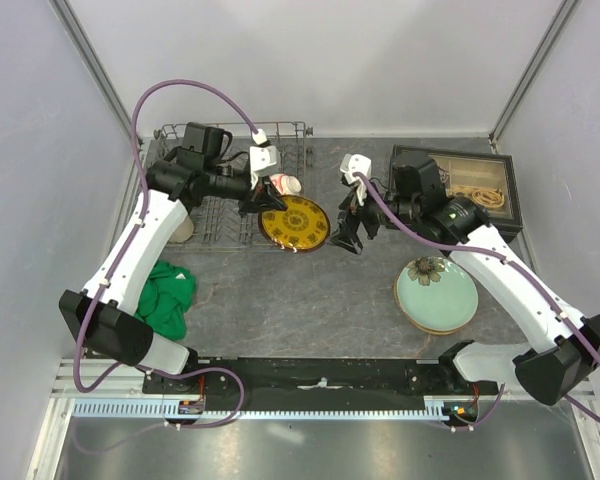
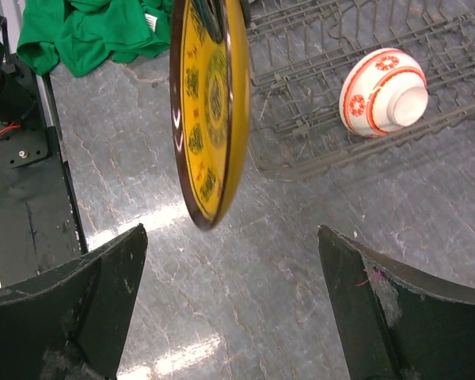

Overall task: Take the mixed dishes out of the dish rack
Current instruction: Place the plate on the plate.

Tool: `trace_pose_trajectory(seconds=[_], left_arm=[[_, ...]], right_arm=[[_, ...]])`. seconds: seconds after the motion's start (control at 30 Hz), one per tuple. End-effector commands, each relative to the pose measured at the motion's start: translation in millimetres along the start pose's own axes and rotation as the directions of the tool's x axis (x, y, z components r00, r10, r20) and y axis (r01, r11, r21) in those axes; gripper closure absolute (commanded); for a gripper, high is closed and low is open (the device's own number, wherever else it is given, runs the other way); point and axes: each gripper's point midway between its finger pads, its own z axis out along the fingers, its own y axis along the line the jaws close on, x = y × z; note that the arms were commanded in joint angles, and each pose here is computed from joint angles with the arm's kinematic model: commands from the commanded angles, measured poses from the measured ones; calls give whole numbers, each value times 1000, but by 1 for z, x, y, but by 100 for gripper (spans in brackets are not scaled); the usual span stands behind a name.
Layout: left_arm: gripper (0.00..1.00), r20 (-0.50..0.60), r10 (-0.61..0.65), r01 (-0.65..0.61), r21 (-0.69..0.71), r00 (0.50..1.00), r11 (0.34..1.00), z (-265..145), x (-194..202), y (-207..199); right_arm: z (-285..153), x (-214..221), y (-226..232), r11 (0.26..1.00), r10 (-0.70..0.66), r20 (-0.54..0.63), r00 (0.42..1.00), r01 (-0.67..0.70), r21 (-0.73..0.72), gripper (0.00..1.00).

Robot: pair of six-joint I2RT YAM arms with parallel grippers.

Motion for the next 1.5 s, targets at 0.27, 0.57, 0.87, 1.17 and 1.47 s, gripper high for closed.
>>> trace_pose_trajectory(seconds=[0.27,0.57,0.87,1.17,1.47], left_arm=[[98,60,2,-6,63,998,998,11,-21,-29],[99,63,9,-13,57,998,998,11,-20,-33],[38,55,23,-24,29,998,999,11,-17,-29],[11,60,121,-117,-70,991,991,-5,-29,-23],[1,41,176,-173,-70,984,982,-3,-7,-31]], right_arm=[[23,-28,-6,999,-31,26,999,30,39,27],[28,-19,-10,998,-27,2,1000,27,54,98],[24,-11,-13,995,-28,-10,1000,29,100,100],[-6,26,-41,964,12,-84,996,11,266,100],[-60,97,-73,913,153,-163,975,-76,401,100]])
